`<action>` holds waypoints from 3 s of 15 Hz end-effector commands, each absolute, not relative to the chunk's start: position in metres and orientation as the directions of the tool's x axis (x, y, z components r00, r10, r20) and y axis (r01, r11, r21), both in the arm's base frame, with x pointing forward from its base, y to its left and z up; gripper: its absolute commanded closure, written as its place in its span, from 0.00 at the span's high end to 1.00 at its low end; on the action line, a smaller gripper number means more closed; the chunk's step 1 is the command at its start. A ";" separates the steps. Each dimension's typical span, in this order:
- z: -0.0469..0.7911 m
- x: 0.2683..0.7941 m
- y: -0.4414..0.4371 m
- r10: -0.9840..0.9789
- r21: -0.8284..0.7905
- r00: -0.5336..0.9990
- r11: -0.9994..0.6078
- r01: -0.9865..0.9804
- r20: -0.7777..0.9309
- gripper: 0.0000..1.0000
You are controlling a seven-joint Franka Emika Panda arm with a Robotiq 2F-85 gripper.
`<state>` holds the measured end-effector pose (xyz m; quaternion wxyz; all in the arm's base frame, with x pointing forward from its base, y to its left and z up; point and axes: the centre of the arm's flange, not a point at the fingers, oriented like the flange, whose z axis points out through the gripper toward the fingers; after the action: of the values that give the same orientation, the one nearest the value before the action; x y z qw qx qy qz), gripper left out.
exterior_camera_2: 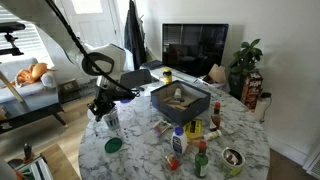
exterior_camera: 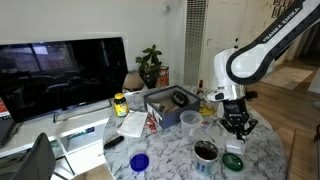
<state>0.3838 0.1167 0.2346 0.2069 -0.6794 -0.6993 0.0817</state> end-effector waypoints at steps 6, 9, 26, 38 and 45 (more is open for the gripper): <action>0.249 0.380 0.139 0.975 -0.335 -0.082 0.149 0.930 0.208 0.02; 0.249 0.384 0.159 0.967 -0.244 -0.188 0.227 0.943 0.175 0.02; 0.252 0.398 0.197 0.888 0.099 -0.457 0.461 0.882 -0.062 0.06; 0.232 0.380 0.214 0.879 0.245 -0.452 0.476 0.845 -0.149 0.02; 0.221 0.371 0.214 0.850 0.279 -0.470 0.523 0.805 -0.238 0.02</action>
<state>0.3798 0.2114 0.2390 -0.1566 -0.4910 -0.8551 -0.0567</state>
